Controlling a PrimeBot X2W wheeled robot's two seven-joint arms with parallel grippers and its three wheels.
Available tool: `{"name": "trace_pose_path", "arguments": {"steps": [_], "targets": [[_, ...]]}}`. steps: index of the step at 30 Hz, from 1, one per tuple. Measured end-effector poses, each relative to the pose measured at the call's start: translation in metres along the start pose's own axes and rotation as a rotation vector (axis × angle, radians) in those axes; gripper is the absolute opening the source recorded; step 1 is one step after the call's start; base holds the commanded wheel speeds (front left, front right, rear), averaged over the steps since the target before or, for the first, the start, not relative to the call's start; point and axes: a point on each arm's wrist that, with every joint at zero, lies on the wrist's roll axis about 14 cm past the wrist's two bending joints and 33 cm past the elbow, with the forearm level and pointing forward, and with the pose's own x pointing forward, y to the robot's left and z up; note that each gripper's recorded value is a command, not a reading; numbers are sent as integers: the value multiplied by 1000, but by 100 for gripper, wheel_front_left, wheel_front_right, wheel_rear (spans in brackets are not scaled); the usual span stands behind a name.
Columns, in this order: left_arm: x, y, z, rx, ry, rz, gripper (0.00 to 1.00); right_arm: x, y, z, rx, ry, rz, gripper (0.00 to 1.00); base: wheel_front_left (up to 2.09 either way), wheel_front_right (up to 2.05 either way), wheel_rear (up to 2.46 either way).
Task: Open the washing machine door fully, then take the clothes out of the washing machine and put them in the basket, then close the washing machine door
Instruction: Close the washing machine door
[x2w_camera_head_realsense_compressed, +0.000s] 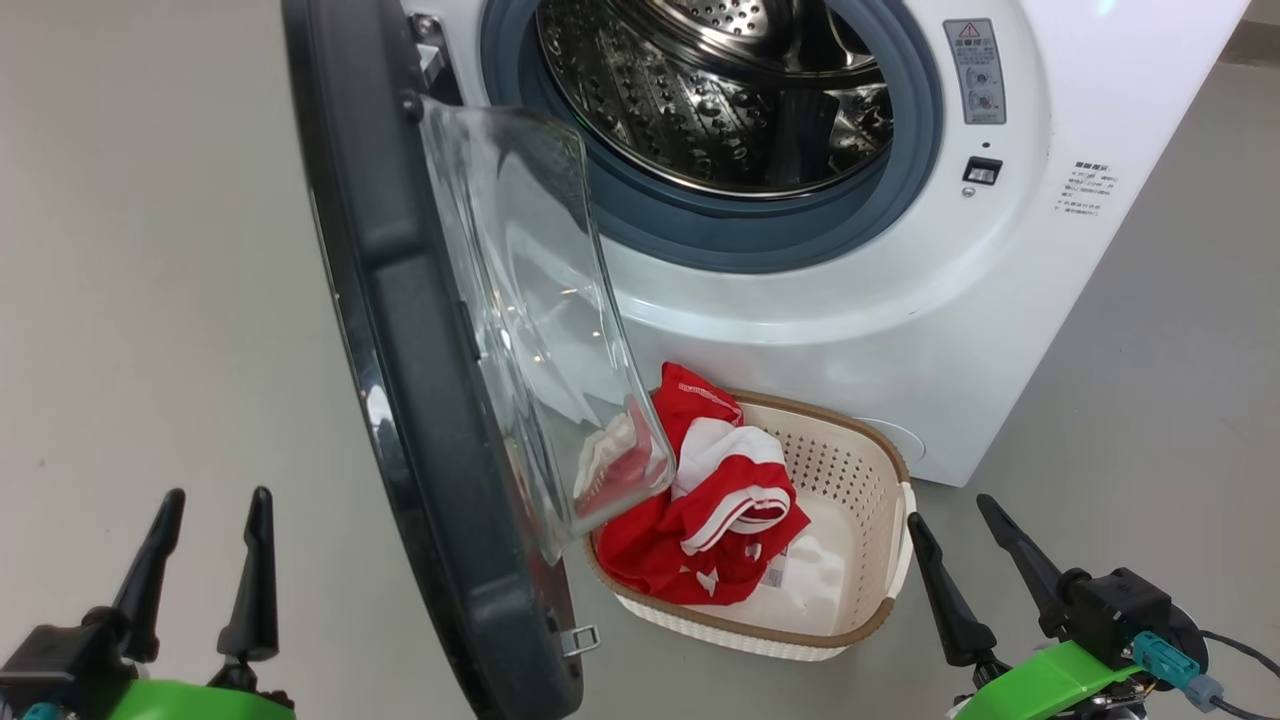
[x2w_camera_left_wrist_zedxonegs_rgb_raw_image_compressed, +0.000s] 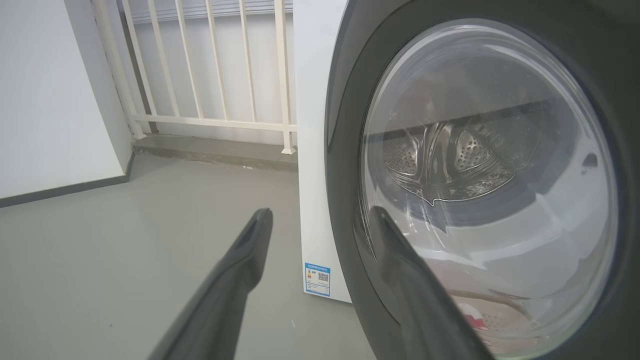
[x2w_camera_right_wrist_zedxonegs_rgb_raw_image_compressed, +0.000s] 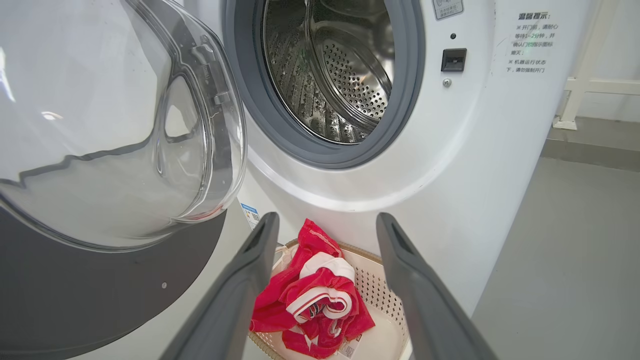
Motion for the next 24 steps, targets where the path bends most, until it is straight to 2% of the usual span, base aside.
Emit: {"name": "trace_pose_path", "arguments": {"steps": [13, 14, 15, 17, 18, 24], "targets": [[-6, 1, 1, -4, -5, 2, 100, -1, 2, 4, -6, -10, 5, 100, 0, 0, 0], [-6, 1, 3, -4, -8, 2, 88, -1, 3, 4, -7, -11, 6, 100, 0, 0, 0], [-6, 1, 4, -6, -13, 2, 69, -1, 3, 5, -7, -12, 8, 100, 0, 0, 0], [-6, 1, 8, -18, -26, 3, 19, 0, 4, 5, -8, -13, 10, 100, 0, 0, 0], [-6, 2, 9, -24, -30, 4, 0, 0, 5, 6, -9, -14, 12, 100, 0, 0, 0], [-7, 5, 19, -65, -61, 4, 0, 1, 8, 7, -11, -18, 21, 100, 0, 0, 0]]}}
